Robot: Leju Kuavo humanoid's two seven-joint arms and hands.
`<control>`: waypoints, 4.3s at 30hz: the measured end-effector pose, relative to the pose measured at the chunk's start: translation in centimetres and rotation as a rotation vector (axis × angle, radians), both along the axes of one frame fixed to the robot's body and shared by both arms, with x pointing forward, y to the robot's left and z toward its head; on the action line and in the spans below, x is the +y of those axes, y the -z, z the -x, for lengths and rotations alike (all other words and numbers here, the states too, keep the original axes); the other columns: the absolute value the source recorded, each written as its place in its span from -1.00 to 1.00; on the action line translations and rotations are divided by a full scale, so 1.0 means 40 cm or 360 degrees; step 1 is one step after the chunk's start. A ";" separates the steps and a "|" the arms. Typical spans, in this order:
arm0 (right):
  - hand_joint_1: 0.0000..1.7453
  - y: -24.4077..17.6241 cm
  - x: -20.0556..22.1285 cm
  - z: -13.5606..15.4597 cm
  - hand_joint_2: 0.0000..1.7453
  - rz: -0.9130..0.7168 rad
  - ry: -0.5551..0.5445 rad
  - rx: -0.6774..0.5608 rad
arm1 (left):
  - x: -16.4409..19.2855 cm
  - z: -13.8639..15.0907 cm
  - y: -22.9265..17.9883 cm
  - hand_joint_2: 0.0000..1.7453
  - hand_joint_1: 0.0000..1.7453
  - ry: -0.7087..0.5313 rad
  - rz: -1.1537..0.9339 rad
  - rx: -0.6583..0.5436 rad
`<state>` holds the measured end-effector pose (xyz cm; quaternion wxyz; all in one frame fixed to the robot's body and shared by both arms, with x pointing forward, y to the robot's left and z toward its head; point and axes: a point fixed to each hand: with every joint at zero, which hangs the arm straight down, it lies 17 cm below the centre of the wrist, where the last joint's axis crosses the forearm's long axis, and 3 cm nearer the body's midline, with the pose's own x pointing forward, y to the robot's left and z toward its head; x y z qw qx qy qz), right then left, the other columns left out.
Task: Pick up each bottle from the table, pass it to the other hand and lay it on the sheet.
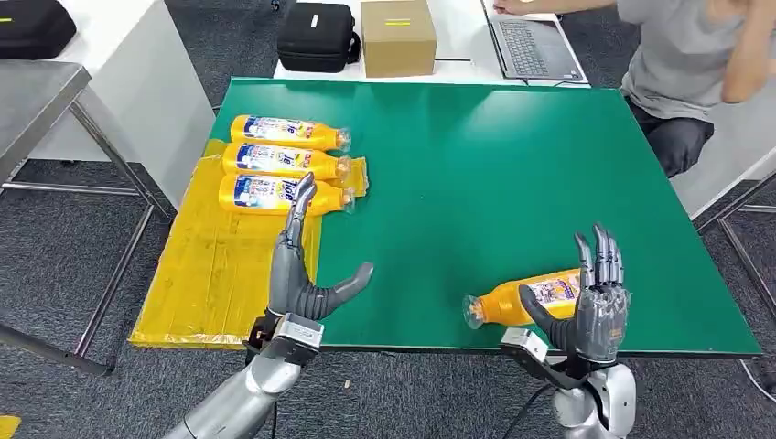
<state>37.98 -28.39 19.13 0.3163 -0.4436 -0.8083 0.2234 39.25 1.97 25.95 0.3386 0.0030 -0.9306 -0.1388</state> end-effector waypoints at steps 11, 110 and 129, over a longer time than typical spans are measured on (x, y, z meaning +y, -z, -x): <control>-1.00 0.064 -0.002 -0.037 1.00 0.0298 0.0013 0.0100 | -0.005 0.000 0.003 1.00 -1.00 0.0031 0.0005 0.0017; -1.00 0.436 -0.179 -0.168 1.00 0.0879 -0.0133 0.1247 | -0.067 0.002 0.018 1.00 -1.00 0.0210 -0.0011 0.0096; 1.00 0.490 -0.260 -0.157 1.00 0.0920 -0.0261 0.1534 | -0.078 0.001 0.019 1.00 -1.00 0.0222 -0.0013 0.0105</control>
